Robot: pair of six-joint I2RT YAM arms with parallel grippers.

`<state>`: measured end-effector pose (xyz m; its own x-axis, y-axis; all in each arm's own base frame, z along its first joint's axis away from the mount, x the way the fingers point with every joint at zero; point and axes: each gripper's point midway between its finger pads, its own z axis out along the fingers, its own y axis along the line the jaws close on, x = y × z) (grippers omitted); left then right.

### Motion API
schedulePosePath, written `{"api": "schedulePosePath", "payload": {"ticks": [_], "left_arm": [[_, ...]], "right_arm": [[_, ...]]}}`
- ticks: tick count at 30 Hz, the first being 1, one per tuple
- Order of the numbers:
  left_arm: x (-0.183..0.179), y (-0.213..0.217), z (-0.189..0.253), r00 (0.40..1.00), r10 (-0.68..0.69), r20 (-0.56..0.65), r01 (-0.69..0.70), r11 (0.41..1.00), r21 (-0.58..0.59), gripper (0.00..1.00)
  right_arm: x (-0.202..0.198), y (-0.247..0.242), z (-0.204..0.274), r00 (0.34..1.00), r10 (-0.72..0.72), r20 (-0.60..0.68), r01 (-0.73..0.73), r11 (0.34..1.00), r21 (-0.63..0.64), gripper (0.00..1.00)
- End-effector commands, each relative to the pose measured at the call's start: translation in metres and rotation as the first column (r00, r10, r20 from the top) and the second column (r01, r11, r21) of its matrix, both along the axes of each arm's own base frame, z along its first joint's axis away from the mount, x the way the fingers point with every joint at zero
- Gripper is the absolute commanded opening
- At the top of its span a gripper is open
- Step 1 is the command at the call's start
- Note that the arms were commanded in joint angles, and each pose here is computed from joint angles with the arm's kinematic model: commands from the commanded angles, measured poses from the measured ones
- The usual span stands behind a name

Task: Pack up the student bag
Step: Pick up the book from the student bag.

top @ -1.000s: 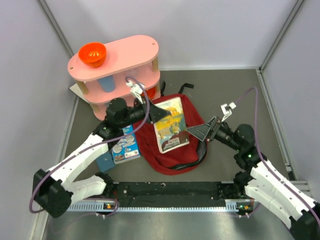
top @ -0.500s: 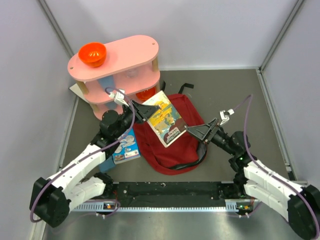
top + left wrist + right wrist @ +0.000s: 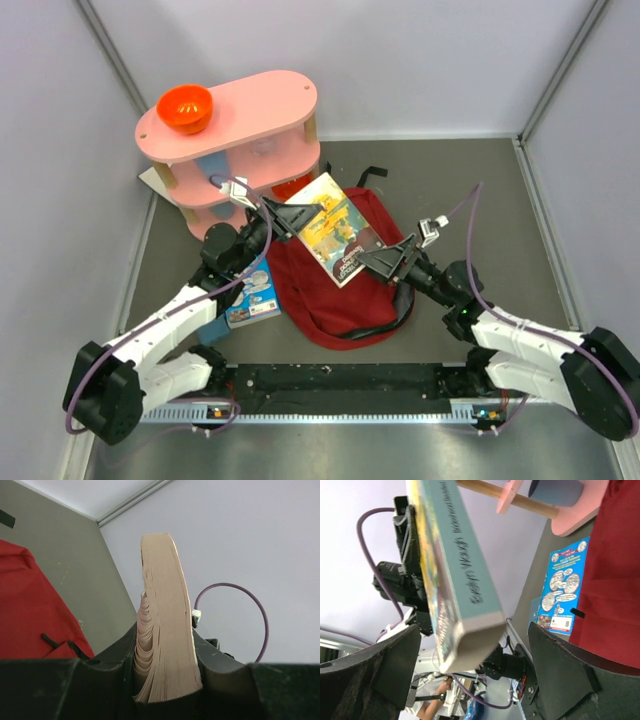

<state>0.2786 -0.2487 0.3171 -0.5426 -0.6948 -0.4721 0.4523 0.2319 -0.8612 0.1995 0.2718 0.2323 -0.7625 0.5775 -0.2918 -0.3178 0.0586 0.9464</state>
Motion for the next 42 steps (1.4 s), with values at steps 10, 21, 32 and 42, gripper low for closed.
{"api": "schedulePosePath", "payload": {"ticks": [10,21,32,42], "left_arm": [[-0.013,-0.003,0.046,0.990,-0.055,0.132,0.076,0.983,-0.165,0.00],[-0.012,-0.004,0.035,0.993,-0.056,0.108,0.072,0.987,-0.146,0.00],[-0.001,-0.002,0.004,0.998,-0.002,0.066,-0.007,0.992,0.127,0.66],[0.006,0.020,-0.042,0.998,0.048,0.049,-0.067,0.828,0.557,0.98]], "right_arm": [[0.008,0.023,0.070,0.986,-0.016,0.167,-0.022,0.974,0.224,0.68],[0.009,0.027,0.077,0.978,-0.017,0.207,-0.040,0.964,0.264,0.21],[0.009,0.005,0.061,0.971,-0.114,0.210,0.107,0.993,0.046,0.00],[0.022,-0.089,0.005,0.871,-0.481,0.105,0.488,0.815,-0.313,0.00]]}}
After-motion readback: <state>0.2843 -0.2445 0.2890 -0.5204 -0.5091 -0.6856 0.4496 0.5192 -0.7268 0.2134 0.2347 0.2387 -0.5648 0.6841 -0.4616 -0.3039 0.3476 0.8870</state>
